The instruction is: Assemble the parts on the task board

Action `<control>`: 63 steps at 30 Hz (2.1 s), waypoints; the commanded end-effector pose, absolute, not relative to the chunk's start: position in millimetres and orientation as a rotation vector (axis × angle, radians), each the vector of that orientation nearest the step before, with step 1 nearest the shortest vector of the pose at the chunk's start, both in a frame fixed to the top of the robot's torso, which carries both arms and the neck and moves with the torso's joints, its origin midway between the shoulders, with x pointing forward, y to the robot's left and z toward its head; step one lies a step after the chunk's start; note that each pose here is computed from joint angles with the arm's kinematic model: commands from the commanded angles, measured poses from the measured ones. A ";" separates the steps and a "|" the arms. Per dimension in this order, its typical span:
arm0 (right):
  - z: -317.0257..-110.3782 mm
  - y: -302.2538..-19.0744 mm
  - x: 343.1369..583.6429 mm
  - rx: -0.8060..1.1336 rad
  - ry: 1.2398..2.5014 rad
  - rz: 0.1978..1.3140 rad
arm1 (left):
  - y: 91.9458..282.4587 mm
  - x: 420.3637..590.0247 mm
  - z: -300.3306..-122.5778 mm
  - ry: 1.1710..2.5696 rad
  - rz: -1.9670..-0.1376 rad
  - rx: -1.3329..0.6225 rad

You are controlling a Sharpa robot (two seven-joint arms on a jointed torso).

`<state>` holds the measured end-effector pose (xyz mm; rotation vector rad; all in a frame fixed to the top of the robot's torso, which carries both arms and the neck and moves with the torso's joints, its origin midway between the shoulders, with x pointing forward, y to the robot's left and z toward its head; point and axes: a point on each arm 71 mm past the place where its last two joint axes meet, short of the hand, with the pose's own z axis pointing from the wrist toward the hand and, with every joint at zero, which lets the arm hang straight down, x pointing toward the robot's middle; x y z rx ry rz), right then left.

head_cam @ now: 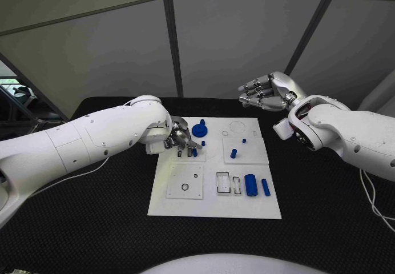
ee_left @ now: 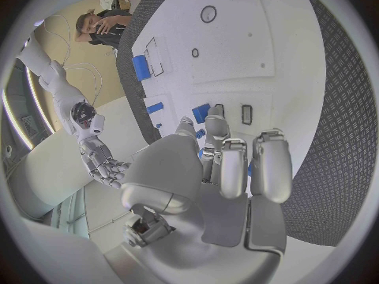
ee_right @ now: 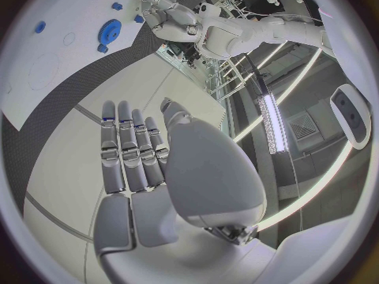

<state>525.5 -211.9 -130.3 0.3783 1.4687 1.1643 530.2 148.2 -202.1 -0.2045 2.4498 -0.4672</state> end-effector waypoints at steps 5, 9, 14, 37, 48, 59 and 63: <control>-129.2 -210.3 525.4 0.367 1.472 1.174 | 146.0 530.2 -202.3 2.463 -0.456 -0.185; -129.4 -209.6 525.4 0.366 1.474 1.176 | 145.4 530.1 -202.4 2.466 -0.455 -0.182; -129.5 -208.6 525.2 0.364 1.478 1.180 | 144.8 530.2 -202.6 2.468 -0.452 -0.174; -130.7 -210.1 526.0 0.366 1.491 1.177 | 147.9 529.4 -199.7 2.423 -0.476 -0.166; -131.7 -213.5 527.3 0.357 1.497 1.163 | 158.8 525.4 -193.8 2.349 -0.492 -0.234; -132.0 -214.8 527.8 0.354 1.499 1.159 | 165.8 518.2 -188.5 2.263 -0.497 -0.280; -131.7 -215.2 527.5 0.343 1.497 1.153 | 165.4 512.2 -190.1 2.247 -0.473 -0.263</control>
